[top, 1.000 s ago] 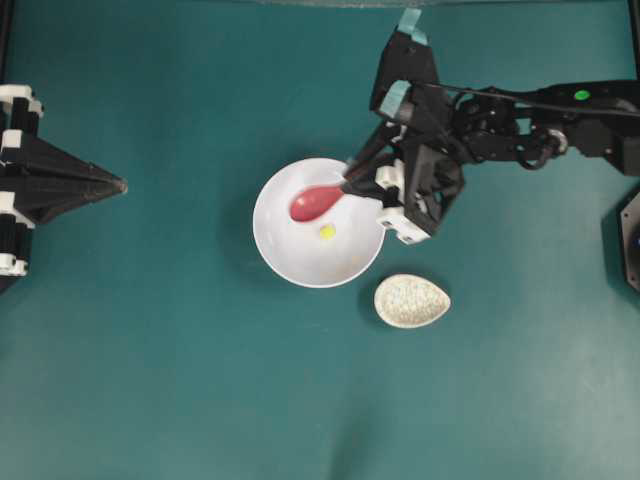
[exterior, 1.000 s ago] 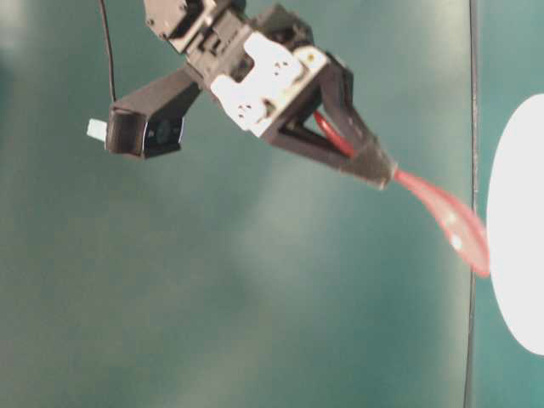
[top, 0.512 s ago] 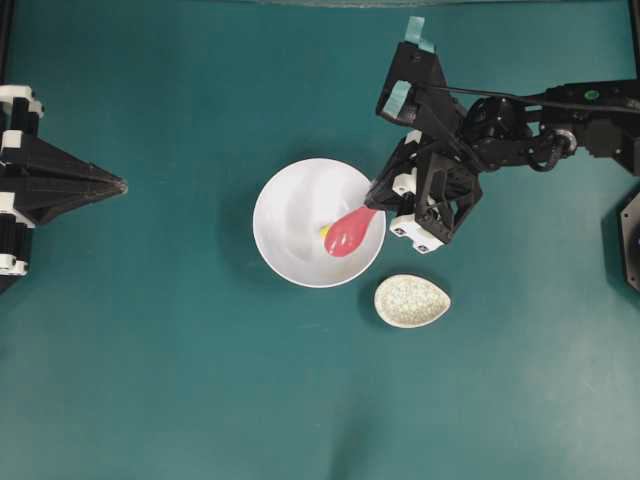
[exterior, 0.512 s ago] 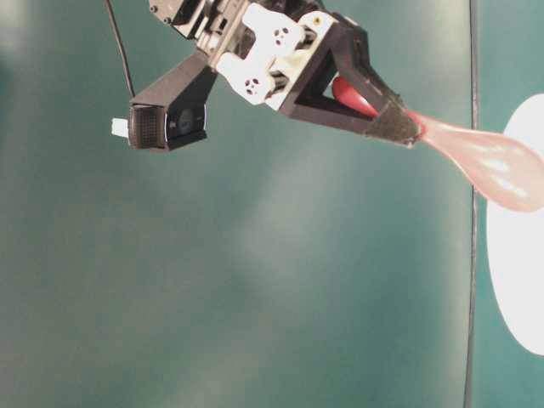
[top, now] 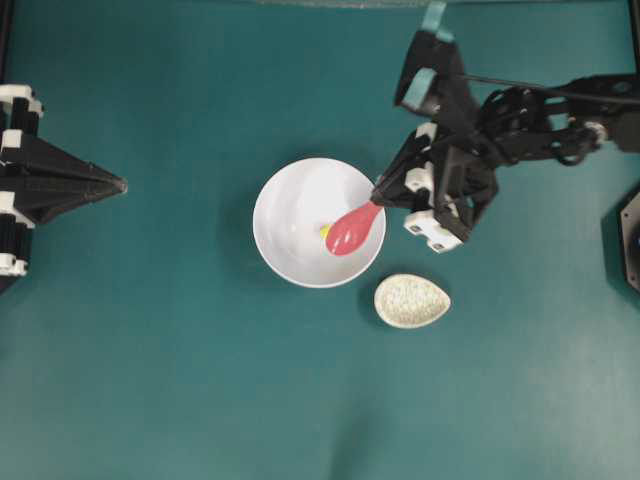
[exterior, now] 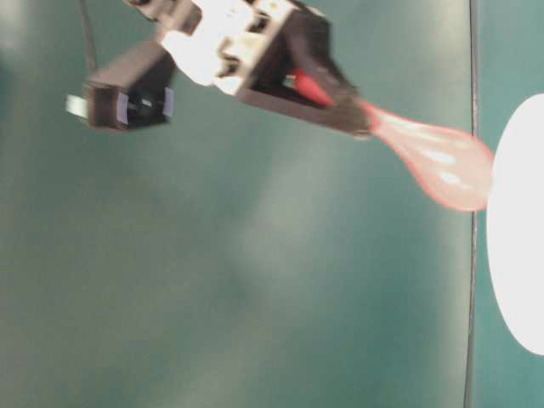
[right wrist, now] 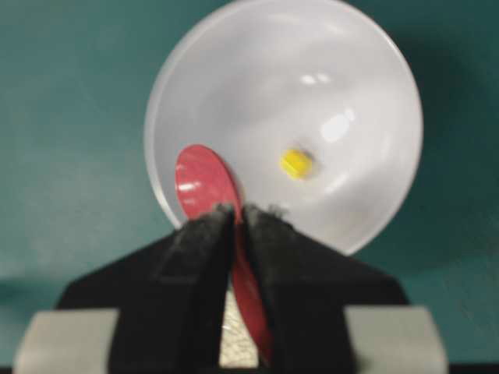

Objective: Scoop the yellow hexagonal prism block from the bowl with a spoon using the right arm.
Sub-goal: 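Carry the spoon back and lower it onto the spoon rest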

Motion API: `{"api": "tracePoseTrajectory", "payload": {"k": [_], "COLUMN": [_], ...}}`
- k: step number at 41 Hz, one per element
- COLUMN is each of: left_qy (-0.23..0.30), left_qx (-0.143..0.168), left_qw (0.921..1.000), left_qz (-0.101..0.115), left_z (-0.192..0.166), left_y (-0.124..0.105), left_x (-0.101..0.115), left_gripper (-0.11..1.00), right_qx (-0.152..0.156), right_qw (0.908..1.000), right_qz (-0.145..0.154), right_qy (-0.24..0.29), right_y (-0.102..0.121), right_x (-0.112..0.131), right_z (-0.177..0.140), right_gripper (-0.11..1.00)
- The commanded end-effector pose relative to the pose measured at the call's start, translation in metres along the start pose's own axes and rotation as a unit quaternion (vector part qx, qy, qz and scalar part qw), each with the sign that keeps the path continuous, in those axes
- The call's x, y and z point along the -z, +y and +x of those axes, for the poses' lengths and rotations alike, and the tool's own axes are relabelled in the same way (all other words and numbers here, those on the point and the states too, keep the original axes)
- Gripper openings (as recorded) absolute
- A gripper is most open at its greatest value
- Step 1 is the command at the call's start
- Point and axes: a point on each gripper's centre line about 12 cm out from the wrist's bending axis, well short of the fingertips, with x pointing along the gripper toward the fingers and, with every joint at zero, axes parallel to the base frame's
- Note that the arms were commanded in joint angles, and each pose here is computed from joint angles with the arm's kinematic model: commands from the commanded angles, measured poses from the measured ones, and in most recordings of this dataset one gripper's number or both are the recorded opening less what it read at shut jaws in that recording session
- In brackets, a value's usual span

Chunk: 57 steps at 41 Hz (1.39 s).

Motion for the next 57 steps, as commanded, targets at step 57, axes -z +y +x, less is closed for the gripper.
{"api": "tracePoseTrajectory", "payload": {"k": [57], "left_qy": [-0.005], "left_qx": [0.001], "left_qw": [1.0000], "left_qz": [0.001], "left_z": [0.003], "left_y": [0.000], "left_x": [-0.005], "left_gripper": [-0.01], "right_qx": [0.000], "right_qw": [0.9993], "right_qz": [0.035], "right_qy": [-0.007], "right_y": [-0.007], "right_x": [0.128], "right_z": [0.008], "right_gripper": [0.12]}}
